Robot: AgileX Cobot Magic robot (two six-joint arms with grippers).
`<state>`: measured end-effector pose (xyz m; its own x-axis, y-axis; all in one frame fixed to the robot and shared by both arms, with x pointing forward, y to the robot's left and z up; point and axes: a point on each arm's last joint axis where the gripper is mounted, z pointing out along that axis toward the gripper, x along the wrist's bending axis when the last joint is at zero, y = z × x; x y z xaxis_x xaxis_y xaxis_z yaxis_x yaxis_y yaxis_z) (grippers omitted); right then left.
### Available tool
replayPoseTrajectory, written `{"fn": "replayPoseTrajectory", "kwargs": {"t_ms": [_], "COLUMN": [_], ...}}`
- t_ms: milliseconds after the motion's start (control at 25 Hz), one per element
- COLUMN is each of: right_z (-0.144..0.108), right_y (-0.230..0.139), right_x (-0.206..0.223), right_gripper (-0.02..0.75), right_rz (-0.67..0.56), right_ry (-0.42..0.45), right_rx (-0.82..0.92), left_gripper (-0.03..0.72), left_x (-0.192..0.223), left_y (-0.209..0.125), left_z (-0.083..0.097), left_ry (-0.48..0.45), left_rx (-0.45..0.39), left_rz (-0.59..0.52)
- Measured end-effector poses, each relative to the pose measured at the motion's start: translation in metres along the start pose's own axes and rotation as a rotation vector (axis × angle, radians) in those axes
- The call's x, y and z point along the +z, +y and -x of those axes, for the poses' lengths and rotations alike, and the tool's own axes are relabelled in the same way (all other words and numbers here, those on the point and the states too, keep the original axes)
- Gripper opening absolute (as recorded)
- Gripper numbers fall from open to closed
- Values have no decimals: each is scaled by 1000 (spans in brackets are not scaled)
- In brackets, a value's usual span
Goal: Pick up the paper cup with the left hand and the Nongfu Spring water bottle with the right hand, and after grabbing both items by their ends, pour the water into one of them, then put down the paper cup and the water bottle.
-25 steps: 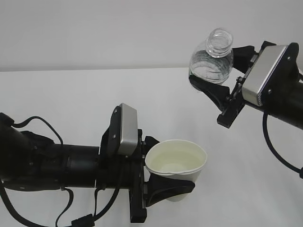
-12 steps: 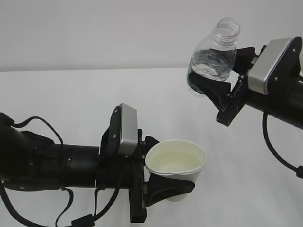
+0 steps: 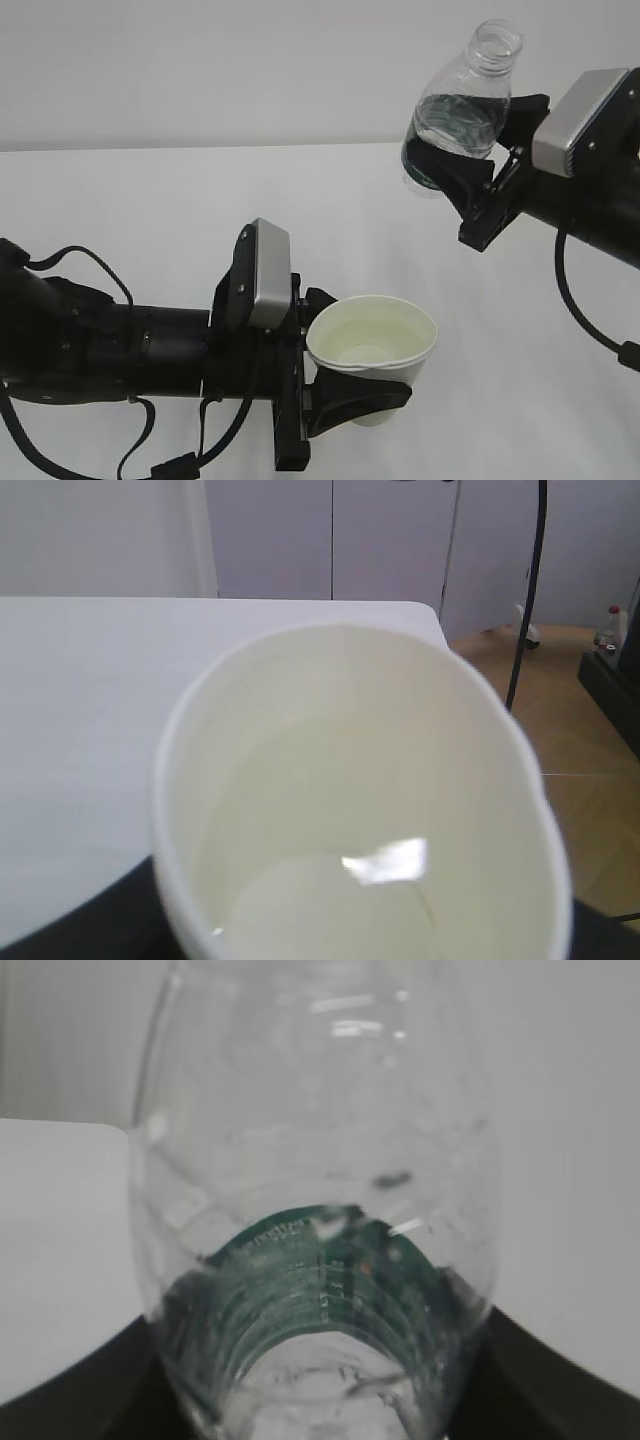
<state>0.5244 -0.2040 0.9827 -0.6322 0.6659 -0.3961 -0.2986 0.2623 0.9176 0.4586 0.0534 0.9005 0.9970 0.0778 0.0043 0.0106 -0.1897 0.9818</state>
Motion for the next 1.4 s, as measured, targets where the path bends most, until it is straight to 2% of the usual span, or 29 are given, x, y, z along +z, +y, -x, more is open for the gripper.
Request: {"fn": "replayPoseTrajectory", "kwargs": {"t_ms": [160,520,1120,1400], "right_z": [5,22,48,56], "right_y": [0,-3,-19,-23], "right_x": [0,-2,-15,-21], "right_gripper": [470,467,466,465], "right_rz": [-2,-21,-175,-214], "right_ry": [-55,-248,-579,-685], "right_rx": [31,124,157,187], "left_gripper": [409,409,409,409], "left_x": [0,0,0,0], "left_y": [0,0,0,0], "left_z": [0,0,0,0], "left_ry": [0,0,0,0], "left_rx": [0,0,0,0], "left_rz": [0,0,0,0]}}
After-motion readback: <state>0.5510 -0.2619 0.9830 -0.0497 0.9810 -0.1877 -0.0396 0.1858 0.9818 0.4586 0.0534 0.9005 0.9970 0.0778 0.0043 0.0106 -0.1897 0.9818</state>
